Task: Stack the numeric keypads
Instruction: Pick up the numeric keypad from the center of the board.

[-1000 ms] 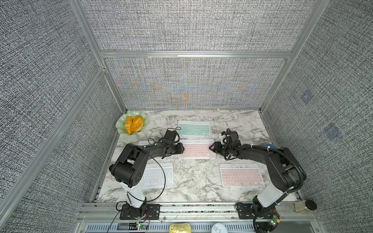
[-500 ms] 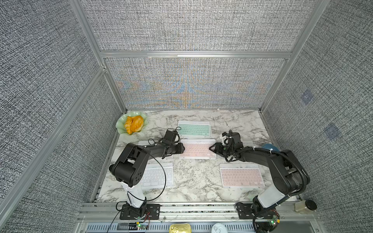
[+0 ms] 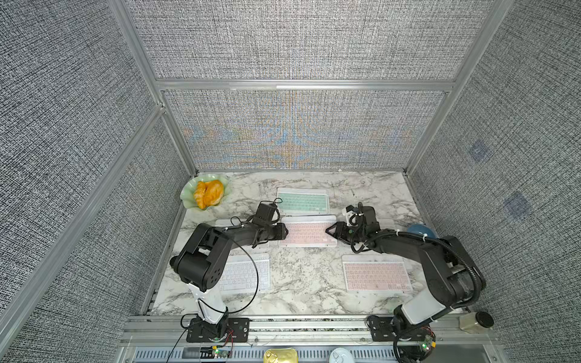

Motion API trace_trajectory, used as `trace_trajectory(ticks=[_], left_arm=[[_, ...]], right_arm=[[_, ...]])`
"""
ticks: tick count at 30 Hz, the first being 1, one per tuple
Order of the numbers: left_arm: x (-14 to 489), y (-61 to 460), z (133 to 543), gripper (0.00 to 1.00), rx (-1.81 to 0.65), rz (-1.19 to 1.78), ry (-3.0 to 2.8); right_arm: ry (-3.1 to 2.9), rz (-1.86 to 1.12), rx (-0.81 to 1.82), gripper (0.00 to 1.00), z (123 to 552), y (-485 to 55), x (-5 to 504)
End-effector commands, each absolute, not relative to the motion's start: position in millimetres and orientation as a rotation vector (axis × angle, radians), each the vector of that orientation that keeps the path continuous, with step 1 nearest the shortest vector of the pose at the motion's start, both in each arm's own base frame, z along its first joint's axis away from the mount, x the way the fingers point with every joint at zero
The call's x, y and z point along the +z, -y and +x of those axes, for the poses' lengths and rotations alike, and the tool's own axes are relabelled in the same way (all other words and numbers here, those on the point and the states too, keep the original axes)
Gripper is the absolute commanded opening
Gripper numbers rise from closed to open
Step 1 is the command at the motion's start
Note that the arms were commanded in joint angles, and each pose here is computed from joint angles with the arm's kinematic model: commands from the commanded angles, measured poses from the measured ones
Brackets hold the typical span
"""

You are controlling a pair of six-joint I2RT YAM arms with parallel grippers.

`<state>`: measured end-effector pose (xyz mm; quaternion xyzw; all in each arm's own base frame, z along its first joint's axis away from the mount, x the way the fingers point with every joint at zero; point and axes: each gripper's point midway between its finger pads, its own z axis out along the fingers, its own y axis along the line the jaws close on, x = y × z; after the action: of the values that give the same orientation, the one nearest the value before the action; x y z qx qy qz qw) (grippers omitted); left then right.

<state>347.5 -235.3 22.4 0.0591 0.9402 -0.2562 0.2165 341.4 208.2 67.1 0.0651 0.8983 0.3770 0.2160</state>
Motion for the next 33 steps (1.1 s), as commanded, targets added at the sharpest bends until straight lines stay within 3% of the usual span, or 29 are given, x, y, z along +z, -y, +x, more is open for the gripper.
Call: trace_trajectory(ticks=[1,12,18,33], left_arm=[[10,232,324,0.46,-0.723,0.165,-2.711],[12,231,323,0.45,-0.732,0.142,-2.705],[29,236,330,0.45,-0.789,0.094,-2.645],[114,194,353,0.47,-0.700,-0.008,-2.470]], right_arm=[[-2.461,0.171,1.100,0.46,342,-214,76],[-2.462,0.180,1.096,0.28,338,-210,75],[-2.458,0.194,1.103,0.00,335,-207,77],[-2.287,0.155,1.311,0.00,339,-222,148]])
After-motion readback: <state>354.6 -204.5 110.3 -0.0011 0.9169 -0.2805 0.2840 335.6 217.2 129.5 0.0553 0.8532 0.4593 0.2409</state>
